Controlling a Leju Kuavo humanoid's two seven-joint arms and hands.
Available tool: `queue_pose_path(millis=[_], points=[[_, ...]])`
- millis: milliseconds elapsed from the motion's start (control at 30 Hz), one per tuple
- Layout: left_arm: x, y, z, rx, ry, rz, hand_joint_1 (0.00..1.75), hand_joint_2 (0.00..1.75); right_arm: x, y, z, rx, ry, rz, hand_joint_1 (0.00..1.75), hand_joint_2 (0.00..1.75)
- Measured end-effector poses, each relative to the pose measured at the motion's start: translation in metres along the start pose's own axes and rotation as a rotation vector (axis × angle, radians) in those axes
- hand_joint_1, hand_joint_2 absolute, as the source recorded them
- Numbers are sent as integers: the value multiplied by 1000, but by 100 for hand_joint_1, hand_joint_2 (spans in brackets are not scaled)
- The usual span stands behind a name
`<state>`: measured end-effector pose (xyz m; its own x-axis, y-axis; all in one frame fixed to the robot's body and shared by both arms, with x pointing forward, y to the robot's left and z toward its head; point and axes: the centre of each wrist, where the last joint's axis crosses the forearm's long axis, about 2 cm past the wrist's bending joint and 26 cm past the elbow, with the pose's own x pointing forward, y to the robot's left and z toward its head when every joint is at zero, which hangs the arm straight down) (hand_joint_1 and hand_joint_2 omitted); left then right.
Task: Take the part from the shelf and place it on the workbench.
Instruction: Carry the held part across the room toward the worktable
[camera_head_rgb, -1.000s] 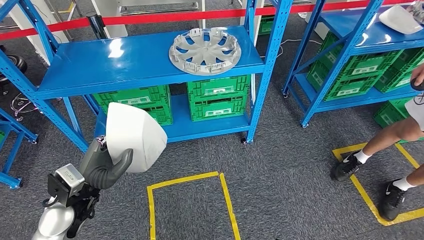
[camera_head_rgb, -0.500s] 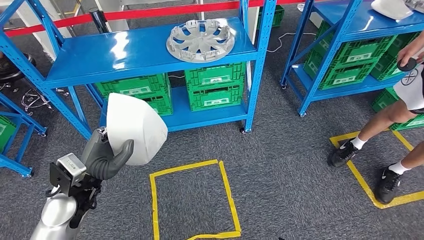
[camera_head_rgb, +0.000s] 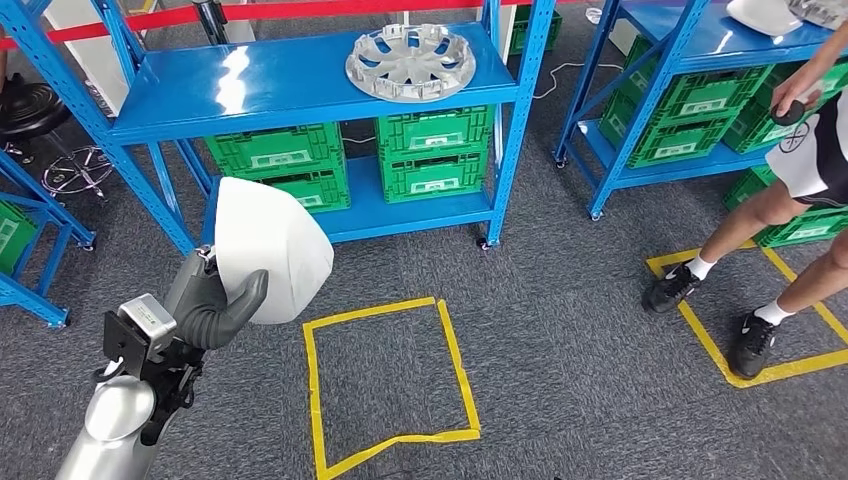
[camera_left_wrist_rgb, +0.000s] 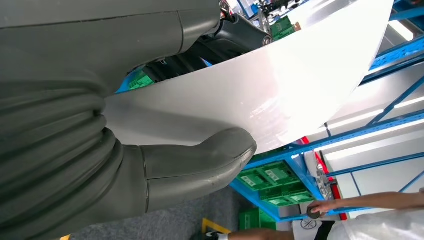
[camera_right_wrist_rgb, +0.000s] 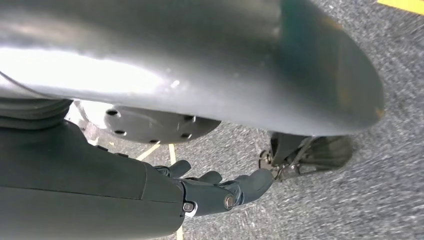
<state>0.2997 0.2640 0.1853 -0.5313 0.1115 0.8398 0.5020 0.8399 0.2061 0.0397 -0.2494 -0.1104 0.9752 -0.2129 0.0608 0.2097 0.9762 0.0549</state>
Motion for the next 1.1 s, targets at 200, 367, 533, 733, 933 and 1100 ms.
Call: queue_pose_path(millis=[200,367,533,733,933,1100], points=[[0,0,-1,-1,-5,1,175,175,1,0,0,0,-1,-2,0,0],[-1,1,0,-1,-1,3,175,175,0,0,0,1,0,-6,0,0],[-1,2,-3,0,-3,1,175,175,0,0,0,1,-2,-18,0,0],[-1,5,-9,-1,-10,-3,175,175,0,-1,0,-3,-4,-25,0,0],[-4,5,-12,2,-4,2,175,175,0,-1,0,-1,-4,-28,0,0],[-4,4,-14,3,-8,6,175,175,2,-2,0,-1,-11,-38,0,0]])
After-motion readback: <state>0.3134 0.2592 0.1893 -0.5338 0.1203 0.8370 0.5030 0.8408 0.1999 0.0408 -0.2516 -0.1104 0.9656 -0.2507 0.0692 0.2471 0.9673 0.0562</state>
